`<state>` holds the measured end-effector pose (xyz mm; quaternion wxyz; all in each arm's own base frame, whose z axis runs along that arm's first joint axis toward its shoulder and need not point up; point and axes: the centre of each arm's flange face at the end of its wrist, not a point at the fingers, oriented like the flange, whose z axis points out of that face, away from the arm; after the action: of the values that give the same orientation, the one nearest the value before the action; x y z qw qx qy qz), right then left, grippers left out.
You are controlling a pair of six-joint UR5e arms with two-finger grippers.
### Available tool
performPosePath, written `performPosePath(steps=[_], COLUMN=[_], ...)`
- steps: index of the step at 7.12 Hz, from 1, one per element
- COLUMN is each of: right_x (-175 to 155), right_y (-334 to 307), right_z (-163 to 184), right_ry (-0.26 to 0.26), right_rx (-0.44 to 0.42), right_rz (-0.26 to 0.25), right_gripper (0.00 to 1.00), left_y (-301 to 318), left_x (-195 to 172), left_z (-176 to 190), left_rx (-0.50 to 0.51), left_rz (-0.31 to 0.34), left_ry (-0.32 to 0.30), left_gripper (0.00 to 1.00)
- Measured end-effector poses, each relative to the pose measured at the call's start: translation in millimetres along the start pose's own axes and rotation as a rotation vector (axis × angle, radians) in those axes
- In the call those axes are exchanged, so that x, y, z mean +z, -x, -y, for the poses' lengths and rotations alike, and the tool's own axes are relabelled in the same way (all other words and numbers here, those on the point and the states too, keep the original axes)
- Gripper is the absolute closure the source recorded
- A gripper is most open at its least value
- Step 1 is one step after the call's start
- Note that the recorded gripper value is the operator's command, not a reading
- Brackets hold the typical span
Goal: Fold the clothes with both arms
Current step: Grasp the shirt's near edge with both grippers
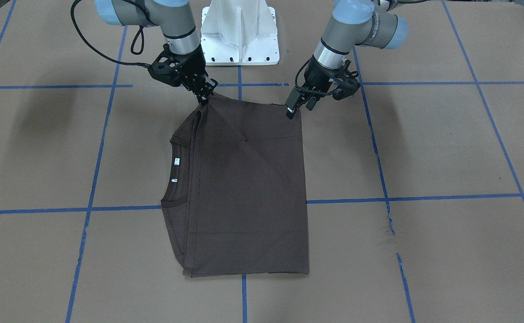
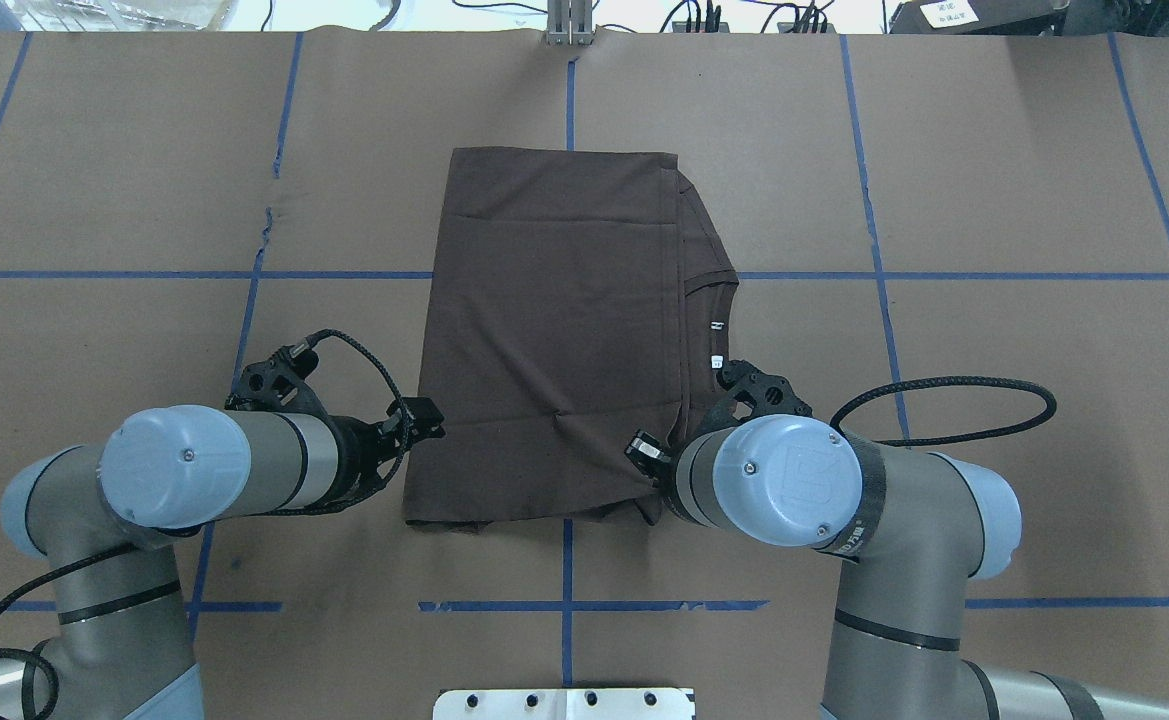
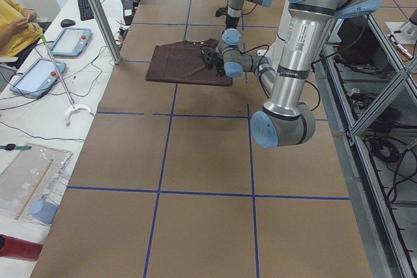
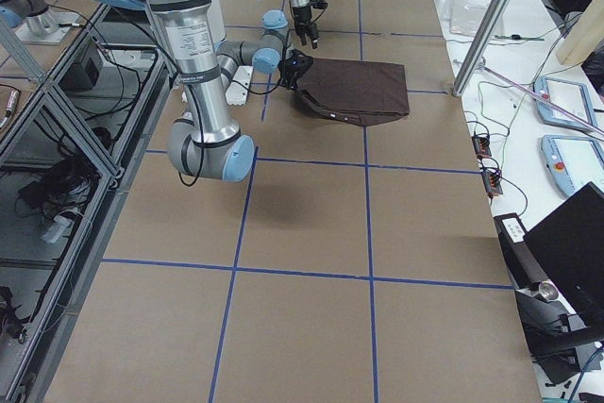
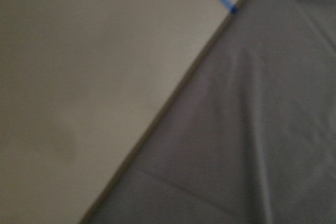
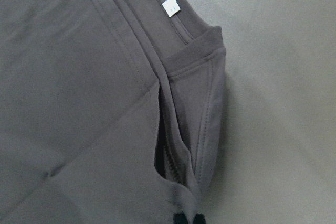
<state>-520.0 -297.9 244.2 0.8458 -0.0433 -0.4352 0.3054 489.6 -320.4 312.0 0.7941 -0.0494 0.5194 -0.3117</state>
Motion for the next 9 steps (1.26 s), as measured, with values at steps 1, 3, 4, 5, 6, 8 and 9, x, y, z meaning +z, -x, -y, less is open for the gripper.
performPosePath(steps=[1, 3, 4, 5, 6, 8, 9], right_x=[0.1, 0.1, 0.1, -0.1, -0.2, -0.4, -1.3], right_y=[-0.1, -0.2, -0.2, 0.1, 0.3, 0.4, 0.5], right_z=[-0.4, -0.8, -1.0, -1.1, -1.2, -1.7, -2.0], right_ry=[0.001, 0.001, 0.001, 0.002, 0.002, 0.002, 0.003], right_rx=[0.000, -0.001, 0.000, 0.001, 0.002, 0.002, 0.002], right_rz=[0.000, 0.000, 0.000, 0.000, 0.001, 0.001, 0.003], right_gripper=[1.00, 1.00, 1.00, 1.00, 1.00, 1.00, 1.00], left_y=[8.3, 17.1, 19.0, 20.7, 22.5, 25.2, 25.7], left_x=[5.4, 12.1, 13.5, 14.8, 16.5, 20.4, 21.3], left_z=[-8.1, -20.5, -24.1, -27.6, -29.6, -31.8, -32.6], left_rx=[0.002, 0.005, 0.007, 0.010, 0.011, 0.014, 0.014], left_rz=[0.019, 0.039, 0.043, 0.047, 0.052, 0.061, 0.063], left_ry=[0.007, 0.022, 0.027, 0.032, 0.035, 0.036, 0.037], left_gripper=[0.21, 0.30, 0.32, 0.34, 0.37, 0.51, 0.61])
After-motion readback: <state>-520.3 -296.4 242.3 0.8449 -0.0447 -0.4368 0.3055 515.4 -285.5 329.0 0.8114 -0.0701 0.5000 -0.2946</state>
